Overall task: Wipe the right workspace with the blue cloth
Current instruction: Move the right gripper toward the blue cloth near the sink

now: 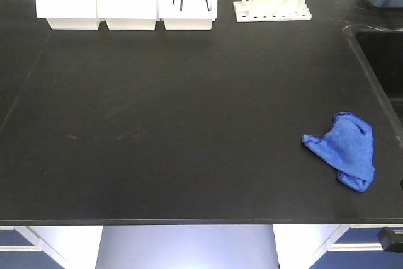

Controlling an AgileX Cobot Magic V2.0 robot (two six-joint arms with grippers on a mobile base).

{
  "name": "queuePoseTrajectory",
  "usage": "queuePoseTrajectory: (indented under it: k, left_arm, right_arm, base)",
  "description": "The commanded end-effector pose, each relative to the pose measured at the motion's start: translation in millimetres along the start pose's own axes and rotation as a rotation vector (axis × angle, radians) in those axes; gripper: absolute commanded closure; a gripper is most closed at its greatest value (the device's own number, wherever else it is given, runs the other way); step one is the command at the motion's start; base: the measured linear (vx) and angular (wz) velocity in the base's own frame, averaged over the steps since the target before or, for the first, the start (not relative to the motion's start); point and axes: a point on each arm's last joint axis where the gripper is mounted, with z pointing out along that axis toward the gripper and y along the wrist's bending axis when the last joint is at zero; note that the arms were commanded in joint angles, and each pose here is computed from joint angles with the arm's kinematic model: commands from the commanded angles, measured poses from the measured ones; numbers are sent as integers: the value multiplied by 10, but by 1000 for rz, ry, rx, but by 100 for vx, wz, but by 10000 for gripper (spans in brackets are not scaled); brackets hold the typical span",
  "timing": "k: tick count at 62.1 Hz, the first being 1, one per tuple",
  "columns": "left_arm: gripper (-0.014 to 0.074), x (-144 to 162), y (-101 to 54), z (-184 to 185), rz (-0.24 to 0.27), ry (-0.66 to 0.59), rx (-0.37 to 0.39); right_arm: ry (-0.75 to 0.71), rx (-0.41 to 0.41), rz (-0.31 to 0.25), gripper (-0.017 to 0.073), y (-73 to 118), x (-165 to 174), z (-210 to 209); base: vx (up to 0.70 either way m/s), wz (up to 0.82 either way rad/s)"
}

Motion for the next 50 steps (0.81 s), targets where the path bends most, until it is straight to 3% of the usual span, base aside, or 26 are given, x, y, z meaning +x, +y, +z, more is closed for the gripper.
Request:
queuePoseTrajectory:
  k: [1, 50]
  left_arm:
    - [599, 27, -7, 5, -8, -64, 9]
    - [599, 24, -7, 5, -8, -64, 9]
  right_arm:
    - [-67, -4, -4, 567, 2, -11, 6]
    - [-67, -4, -4, 567, 2, -11, 6]
  base:
    - [0, 0]
    - [0, 0]
